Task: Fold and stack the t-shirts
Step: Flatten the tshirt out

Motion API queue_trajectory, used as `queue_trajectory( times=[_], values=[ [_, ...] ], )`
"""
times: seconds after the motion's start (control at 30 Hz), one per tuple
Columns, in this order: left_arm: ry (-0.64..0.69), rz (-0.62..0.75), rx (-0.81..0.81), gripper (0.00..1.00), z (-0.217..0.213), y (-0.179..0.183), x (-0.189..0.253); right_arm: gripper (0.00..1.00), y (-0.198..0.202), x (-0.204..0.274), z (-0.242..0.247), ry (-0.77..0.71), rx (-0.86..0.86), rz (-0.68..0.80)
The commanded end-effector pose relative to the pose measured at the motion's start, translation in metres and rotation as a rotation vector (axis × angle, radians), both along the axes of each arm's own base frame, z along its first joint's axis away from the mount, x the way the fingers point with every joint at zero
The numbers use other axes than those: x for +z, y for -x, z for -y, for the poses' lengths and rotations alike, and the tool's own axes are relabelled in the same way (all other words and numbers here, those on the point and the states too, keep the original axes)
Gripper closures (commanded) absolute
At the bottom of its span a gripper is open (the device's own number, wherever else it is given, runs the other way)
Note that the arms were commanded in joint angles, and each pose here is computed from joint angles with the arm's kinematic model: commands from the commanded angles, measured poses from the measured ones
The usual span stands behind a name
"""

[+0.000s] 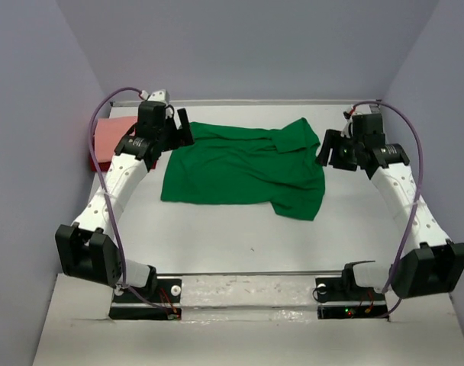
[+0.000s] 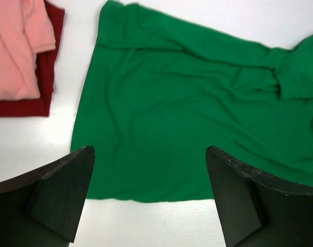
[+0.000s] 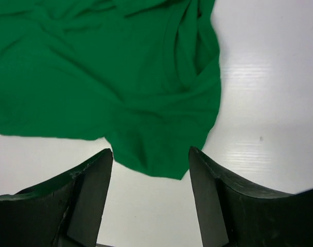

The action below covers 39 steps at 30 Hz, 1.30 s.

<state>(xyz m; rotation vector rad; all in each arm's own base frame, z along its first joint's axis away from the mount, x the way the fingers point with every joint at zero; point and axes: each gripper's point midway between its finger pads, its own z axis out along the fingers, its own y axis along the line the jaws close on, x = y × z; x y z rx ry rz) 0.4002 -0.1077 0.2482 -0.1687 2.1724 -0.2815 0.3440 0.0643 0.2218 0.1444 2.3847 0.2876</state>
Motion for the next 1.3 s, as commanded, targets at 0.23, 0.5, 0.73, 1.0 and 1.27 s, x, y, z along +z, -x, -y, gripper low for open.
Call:
queue_trajectory(
  times=[0.23,0.5,0.73,1.0,1.27],
  values=[
    [-0.022,-0.229,0.015,0.01,-0.016,0.054,-0.083,0.08,0.085,-0.037,-0.035,-0.225,0.063,-0.095],
    [0.025,-0.293,0.026,0.01,-0.023,0.053,-0.103,0.09,0.08,-0.039,-0.048,-0.348,-0.024,-0.165],
    [0.102,-0.321,0.065,0.01,-0.046,0.053,-0.11,0.1,0.075,-0.065,-0.055,-0.406,-0.057,-0.22],
    [0.13,-0.352,0.087,0.01,-0.055,0.053,-0.123,0.13,0.062,-0.075,-0.045,-0.381,-0.113,-0.248],
    [0.172,-0.397,0.095,0.01,-0.055,0.052,-0.141,0.13,0.059,-0.074,-0.023,-0.356,-0.243,-0.22]
  ],
)
